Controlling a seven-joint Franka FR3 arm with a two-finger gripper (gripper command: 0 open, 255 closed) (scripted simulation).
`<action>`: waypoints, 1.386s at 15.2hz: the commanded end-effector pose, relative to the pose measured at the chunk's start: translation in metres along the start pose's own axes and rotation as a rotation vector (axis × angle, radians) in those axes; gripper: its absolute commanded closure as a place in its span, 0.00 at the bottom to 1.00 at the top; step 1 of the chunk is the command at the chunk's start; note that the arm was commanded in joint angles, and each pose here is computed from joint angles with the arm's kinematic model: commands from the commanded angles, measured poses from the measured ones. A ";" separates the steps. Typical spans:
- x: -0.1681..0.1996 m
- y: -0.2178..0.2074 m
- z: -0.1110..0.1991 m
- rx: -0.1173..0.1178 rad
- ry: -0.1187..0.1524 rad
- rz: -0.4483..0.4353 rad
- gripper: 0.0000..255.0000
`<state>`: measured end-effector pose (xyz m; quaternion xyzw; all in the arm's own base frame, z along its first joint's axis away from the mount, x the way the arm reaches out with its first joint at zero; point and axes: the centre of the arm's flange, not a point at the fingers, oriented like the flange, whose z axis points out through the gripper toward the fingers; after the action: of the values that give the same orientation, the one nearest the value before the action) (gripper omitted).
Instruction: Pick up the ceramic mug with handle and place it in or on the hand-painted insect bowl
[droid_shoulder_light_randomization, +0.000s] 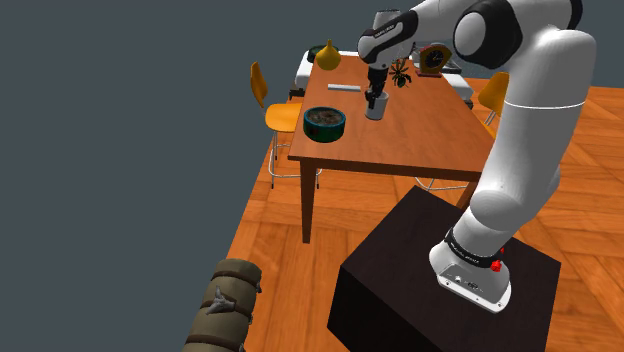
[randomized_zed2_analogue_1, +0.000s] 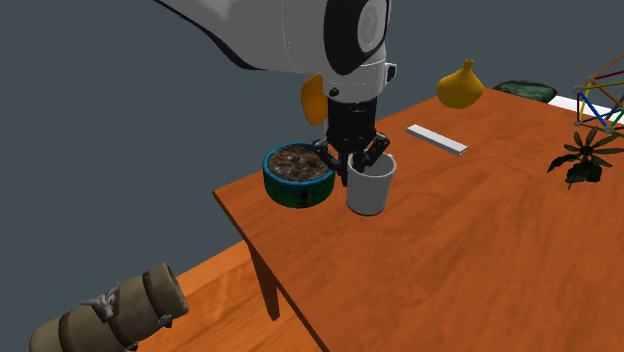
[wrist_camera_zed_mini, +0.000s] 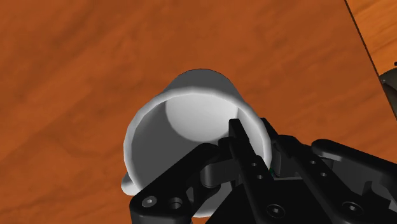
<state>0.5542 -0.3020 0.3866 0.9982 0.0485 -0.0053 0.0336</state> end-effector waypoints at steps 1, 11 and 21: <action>0.000 0.002 -0.010 0.000 0.000 0.000 1.00; -0.001 0.006 -0.063 0.000 0.000 0.000 1.00; 0.089 -0.046 -0.086 0.000 0.000 0.000 1.00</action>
<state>0.6308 -0.2478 0.4671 0.9982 0.0489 -0.0056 0.0335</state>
